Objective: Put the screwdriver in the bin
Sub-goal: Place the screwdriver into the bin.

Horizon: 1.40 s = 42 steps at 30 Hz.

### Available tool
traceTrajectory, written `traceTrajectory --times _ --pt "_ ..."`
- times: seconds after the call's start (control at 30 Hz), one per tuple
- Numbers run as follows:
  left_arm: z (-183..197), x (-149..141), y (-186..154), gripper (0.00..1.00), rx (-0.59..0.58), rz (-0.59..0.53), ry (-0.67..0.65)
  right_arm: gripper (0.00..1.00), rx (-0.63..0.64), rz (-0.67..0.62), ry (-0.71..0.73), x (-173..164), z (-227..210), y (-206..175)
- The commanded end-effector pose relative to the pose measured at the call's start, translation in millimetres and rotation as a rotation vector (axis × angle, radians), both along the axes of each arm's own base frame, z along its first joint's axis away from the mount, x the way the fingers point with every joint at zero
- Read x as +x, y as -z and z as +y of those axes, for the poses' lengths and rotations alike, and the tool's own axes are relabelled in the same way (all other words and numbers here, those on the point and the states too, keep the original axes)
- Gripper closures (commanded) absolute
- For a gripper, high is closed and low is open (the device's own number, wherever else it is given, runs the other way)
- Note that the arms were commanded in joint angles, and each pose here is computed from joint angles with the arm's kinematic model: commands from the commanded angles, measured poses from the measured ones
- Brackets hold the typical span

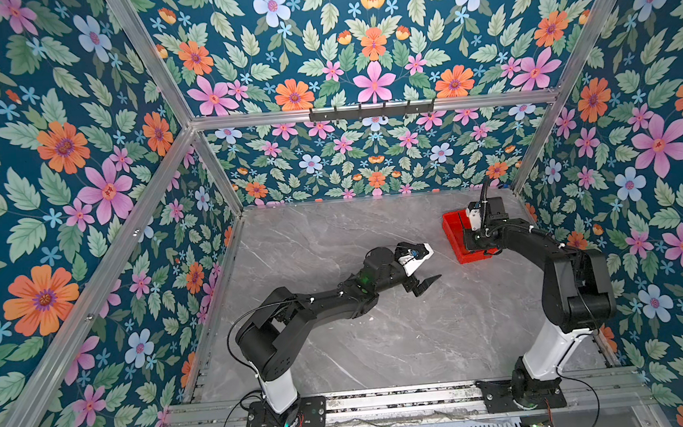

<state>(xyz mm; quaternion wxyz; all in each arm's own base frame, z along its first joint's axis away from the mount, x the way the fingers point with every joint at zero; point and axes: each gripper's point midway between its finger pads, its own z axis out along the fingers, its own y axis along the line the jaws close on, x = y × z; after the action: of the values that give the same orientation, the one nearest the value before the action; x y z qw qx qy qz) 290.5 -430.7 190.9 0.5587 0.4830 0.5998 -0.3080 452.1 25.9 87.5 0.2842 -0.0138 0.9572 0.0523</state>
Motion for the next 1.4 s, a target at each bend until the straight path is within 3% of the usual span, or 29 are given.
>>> traceTrajectory --times 0.0,0.67,0.93,1.37 --pt "-1 0 -4 0.0 -0.016 -0.002 0.001 1.0 -0.006 0.008 -0.023 7 1 5" --pt "4 -1 -1 0.0 -0.004 -0.005 -0.011 1.0 -0.027 0.089 -0.039 25 0 36" --pt "6 -1 -2 0.0 -0.003 -0.011 -0.017 0.69 -0.031 0.058 -0.028 26 -1 24" --pt "25 2 -10 0.0 -0.024 -0.014 -0.07 0.36 -0.036 -0.094 0.006 12 -5 -32"
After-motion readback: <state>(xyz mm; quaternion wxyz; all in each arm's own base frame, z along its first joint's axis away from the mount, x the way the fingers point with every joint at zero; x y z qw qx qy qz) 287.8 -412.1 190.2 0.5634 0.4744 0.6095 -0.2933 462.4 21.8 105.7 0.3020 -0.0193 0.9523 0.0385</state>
